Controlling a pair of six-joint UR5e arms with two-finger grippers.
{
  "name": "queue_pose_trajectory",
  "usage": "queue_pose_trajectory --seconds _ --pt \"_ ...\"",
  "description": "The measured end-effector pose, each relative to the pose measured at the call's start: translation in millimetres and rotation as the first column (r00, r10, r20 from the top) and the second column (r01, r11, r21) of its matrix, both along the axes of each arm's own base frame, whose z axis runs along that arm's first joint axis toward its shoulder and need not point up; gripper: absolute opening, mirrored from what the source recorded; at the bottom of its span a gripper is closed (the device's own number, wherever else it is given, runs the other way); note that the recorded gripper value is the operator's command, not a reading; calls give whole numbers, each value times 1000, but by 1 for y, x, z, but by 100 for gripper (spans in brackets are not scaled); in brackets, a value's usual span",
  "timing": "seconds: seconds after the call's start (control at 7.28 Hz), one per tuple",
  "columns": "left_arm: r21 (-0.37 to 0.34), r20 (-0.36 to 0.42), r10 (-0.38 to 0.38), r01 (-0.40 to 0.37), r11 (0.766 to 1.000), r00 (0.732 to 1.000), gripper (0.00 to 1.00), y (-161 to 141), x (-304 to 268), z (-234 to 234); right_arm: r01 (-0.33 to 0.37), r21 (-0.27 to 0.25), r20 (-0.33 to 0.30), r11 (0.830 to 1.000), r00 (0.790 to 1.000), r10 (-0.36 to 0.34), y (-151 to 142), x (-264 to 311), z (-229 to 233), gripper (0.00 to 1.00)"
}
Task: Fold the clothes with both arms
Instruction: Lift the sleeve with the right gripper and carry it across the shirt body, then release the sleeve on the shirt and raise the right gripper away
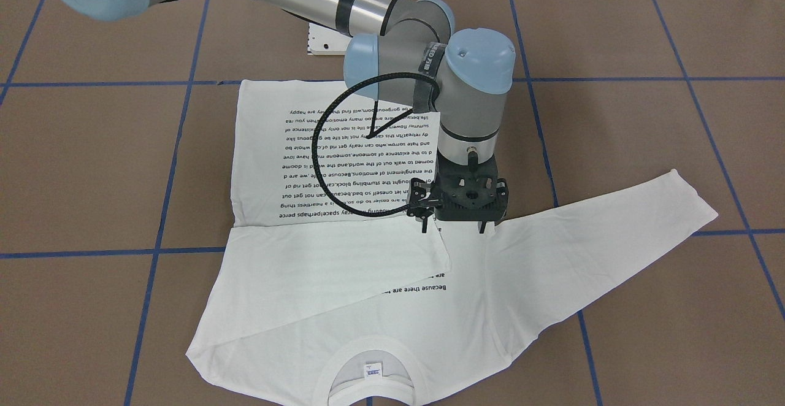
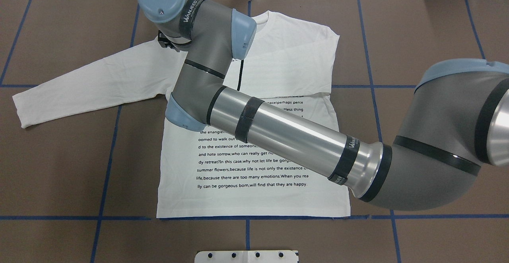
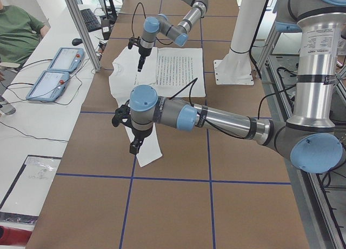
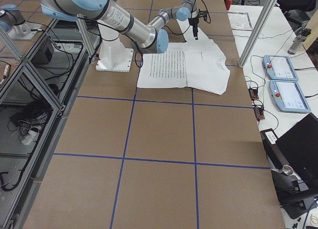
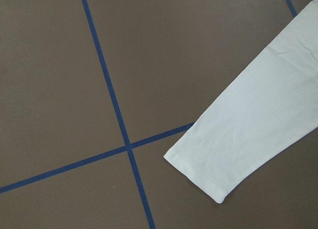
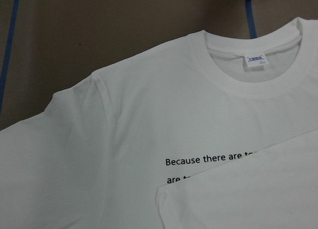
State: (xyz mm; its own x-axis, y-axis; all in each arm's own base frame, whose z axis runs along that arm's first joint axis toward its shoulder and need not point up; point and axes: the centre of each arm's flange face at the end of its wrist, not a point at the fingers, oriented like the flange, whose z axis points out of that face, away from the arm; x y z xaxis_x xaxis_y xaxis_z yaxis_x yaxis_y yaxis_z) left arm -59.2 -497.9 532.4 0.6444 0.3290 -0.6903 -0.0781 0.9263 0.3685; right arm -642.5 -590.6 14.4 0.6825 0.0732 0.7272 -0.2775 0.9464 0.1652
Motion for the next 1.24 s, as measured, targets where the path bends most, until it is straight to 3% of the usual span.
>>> queue_pose_trajectory --seconds 0.27,0.55,0.96,1.24 --pt "26 -25 -8 9 1000 1000 100 -2 4 -17 63 -41 -64 997 996 -66 -19 58 0 100" --pt "19 -30 10 -10 1000 999 100 -5 33 -19 132 -43 -82 990 987 -135 -36 144 45 100" --pt "-26 50 46 -45 999 998 100 -5 80 6 248 49 -88 967 966 -243 -23 300 180 100" --pt "-22 47 52 -51 998 998 100 0 107 54 301 79 -111 950 950 -291 -2 375 246 100"
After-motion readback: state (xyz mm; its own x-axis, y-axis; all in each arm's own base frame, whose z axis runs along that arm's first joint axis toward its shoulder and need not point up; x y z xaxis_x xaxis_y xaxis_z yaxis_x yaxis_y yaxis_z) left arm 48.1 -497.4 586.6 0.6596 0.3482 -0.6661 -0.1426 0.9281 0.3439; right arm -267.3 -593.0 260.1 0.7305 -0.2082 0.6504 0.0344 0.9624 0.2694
